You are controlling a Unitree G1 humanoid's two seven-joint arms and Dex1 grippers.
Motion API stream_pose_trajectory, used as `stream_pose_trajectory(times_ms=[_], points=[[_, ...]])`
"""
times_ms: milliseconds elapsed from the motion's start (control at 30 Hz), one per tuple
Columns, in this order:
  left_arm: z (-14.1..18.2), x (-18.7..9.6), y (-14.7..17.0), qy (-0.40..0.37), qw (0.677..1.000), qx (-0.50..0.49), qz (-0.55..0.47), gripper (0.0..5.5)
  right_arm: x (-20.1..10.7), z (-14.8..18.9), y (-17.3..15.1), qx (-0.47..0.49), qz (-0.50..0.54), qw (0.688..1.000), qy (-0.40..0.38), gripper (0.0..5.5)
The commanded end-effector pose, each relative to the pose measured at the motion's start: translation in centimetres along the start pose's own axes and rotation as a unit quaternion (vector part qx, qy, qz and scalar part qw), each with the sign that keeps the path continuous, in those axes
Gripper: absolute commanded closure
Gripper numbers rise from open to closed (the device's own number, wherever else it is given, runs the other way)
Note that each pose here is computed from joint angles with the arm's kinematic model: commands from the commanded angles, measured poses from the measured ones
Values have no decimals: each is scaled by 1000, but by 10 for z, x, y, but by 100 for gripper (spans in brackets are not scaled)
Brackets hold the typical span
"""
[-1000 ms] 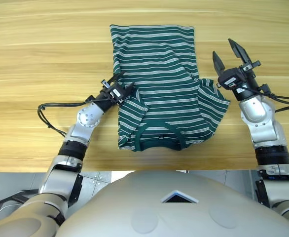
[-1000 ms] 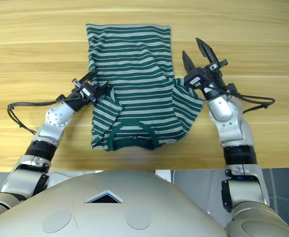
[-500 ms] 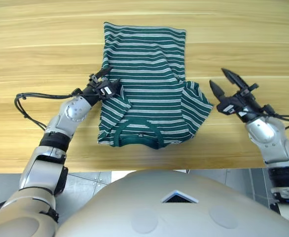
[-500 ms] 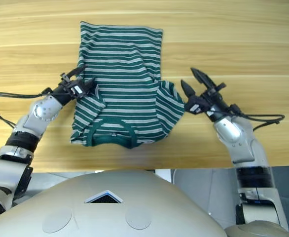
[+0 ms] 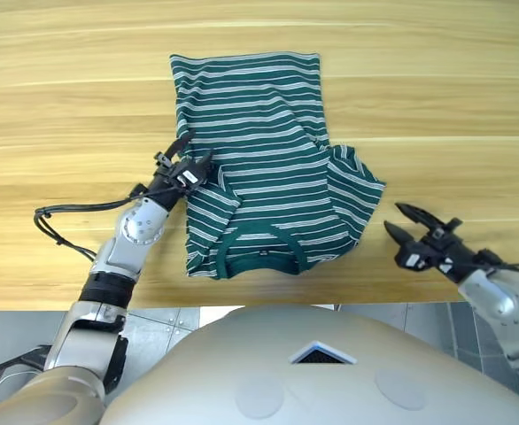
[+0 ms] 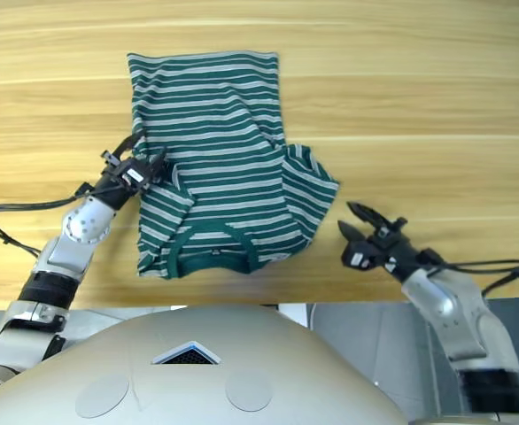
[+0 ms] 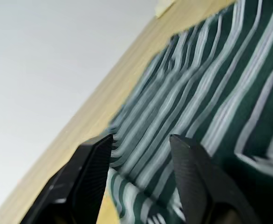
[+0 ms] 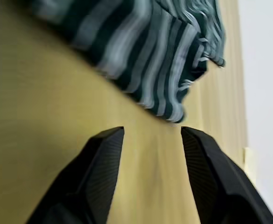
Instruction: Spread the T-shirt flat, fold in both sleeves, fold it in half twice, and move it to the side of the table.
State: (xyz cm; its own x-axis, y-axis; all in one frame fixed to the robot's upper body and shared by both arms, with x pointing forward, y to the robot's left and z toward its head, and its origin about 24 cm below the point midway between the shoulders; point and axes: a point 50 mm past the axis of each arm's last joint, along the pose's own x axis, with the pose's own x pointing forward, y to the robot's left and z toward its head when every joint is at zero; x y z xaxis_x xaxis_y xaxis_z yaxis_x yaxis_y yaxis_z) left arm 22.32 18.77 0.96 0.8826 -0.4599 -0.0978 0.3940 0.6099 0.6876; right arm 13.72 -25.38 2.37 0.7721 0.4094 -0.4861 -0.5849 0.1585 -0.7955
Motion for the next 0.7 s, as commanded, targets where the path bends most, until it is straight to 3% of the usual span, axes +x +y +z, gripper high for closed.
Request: stream_pose_trajectory(times_ms=[33,333,600,700], points=[[17,0,10,-34,998,-7,44,323,23,-12,0,-6,-10,999,32,320],[40,1,17,-81,994,-17,73,323,37,-10,3,-45,-10,999,26,320],[45,-3,39,-88,989,-3,120,323,-16,-23,-4,-108,32,990,82,320],[45,-6,44,-84,987,-1,134,323,-25,-16,-5,-118,58,989,61,320]])
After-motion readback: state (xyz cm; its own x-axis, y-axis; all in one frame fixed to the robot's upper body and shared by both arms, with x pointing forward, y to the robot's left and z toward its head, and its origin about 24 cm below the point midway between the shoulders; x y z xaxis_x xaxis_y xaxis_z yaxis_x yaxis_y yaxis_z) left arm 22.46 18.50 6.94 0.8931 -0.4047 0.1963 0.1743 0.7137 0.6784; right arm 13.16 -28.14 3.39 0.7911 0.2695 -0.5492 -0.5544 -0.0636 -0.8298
